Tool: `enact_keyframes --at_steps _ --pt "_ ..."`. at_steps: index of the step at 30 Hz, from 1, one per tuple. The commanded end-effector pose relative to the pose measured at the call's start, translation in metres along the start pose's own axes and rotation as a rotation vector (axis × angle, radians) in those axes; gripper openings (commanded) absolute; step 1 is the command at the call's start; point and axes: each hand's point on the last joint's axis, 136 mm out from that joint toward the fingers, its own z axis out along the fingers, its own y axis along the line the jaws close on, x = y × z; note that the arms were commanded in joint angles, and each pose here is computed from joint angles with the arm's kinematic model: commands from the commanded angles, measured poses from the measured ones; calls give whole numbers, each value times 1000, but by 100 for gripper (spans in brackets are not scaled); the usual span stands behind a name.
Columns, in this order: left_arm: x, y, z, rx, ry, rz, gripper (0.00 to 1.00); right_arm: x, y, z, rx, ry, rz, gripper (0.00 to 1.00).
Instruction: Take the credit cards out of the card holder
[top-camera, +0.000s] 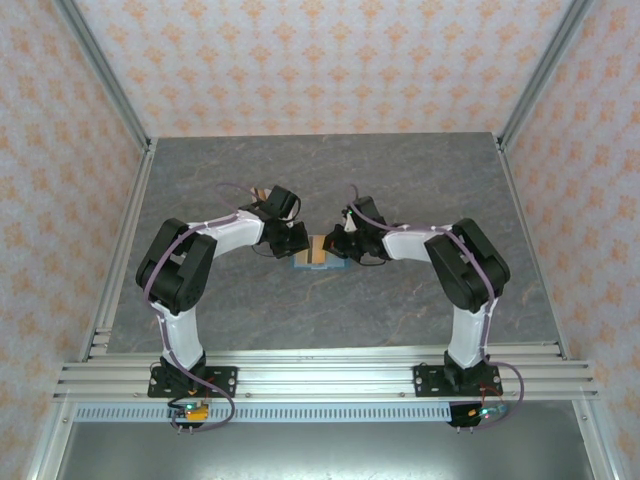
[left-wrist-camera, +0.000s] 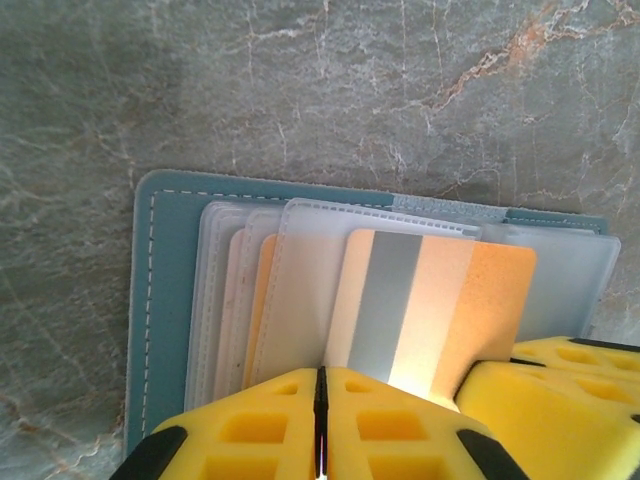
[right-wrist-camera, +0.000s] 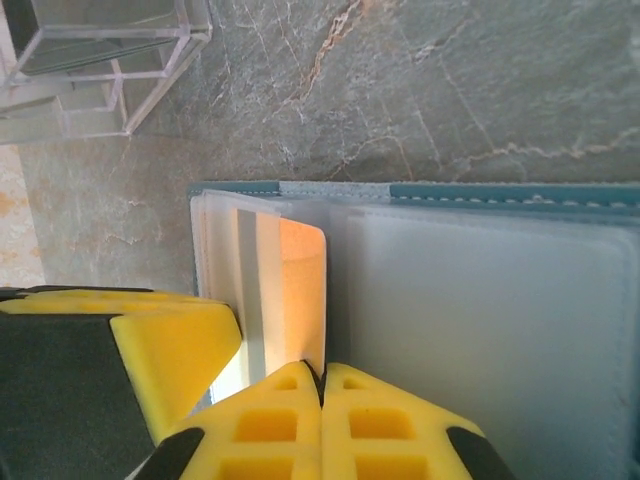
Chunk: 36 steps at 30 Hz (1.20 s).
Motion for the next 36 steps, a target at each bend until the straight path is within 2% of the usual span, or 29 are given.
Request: enact_keyframes --at_steps 1,6,9,14,19,22,25,31,34,36 --pt "7 15 -1 -72 19 -17 14 -11 -5 -17 34 -98 -4 3" --pt "2 -9 -16 9 13 3 22 -15 -4 -42 21 -171 -13 1" --pt "-3 -33 -35 91 -14 20 34 -20 2 -60 -26 -210 -17 0" --pt "-14 -66 -83 208 -97 55 49 -28 34 -91 -195 -229 -23 0" --pt "-19 -91 -114 373 -120 48 65 -34 79 -116 -381 -194 -45 0" --pt "-21 -99 -130 464 -127 35 71 -36 102 -127 -467 -181 -55 0" --pt "-24 -104 -142 539 -132 22 74 -40 119 -134 -540 -163 -45 0" --pt "-20 -111 -160 596 -133 11 75 -54 138 -151 -645 -165 -28 0" --pt "-19 -121 -171 648 -133 21 72 -56 144 -154 -662 -152 -30 0" --pt "-19 -129 -177 698 -127 20 66 -56 146 -155 -673 -147 -27 0"
